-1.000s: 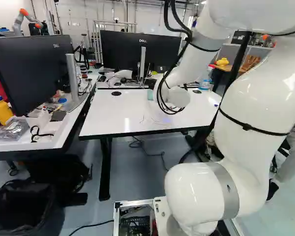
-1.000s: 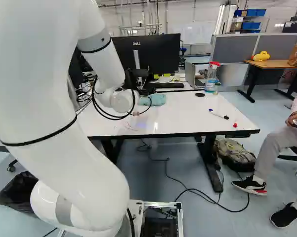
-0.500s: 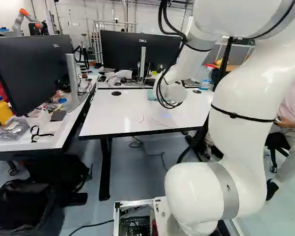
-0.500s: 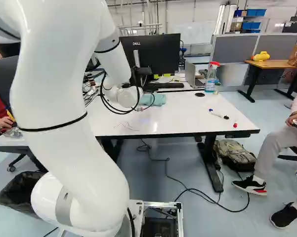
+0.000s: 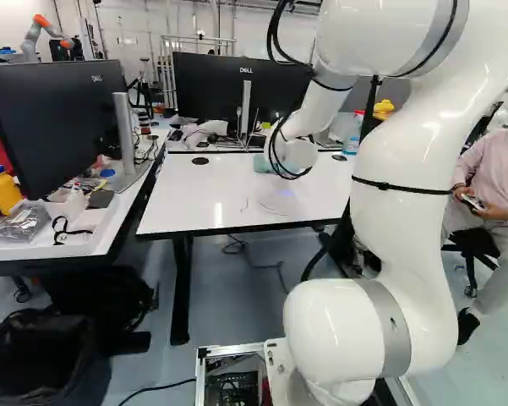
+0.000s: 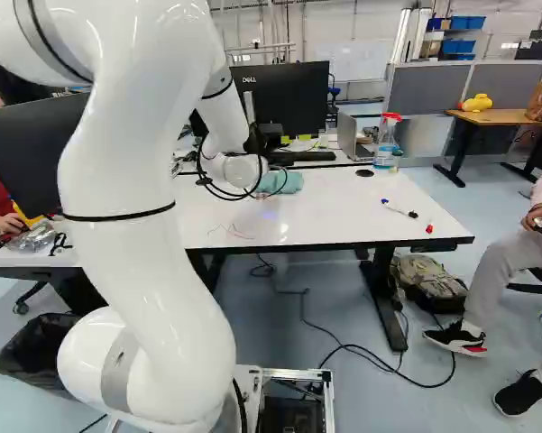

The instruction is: Clean the table with the green towel

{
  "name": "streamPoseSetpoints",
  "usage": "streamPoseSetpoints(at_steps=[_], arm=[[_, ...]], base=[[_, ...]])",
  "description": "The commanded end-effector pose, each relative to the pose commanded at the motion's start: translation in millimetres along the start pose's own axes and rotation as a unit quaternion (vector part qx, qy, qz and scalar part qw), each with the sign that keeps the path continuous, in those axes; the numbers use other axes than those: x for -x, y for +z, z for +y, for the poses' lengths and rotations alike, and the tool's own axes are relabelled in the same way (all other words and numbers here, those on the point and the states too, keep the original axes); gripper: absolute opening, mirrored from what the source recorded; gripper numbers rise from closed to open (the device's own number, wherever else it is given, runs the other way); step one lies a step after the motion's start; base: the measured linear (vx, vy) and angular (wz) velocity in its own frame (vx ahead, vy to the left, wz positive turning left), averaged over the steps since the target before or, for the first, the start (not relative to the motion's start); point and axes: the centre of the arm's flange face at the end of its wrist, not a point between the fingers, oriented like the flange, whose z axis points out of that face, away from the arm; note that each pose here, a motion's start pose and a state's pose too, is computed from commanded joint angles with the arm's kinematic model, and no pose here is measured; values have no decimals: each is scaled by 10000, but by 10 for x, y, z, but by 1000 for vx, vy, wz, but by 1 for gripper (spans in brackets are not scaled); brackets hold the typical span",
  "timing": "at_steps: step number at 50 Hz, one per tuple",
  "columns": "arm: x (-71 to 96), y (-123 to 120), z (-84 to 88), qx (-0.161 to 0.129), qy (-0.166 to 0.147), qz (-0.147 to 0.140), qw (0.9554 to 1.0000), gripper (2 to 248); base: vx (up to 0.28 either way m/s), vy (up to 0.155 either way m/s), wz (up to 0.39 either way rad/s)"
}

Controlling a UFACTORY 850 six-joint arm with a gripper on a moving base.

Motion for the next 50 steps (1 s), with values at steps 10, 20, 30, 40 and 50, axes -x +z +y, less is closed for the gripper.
streamPoseSetpoints(at_steps=[10,20,30,40,50], arm=[[28,196,28,23,8,-331,9994,247],[58,388,57,44,18,-664,9978,247],[91,571,72,53,23,-991,9951,247],[124,745,57,41,19,-1314,9913,247],[158,912,42,29,15,-1631,9866,247]], base=[[0,0,0],[0,0,0],[0,0,0],[0,0,0],[0,0,0]])
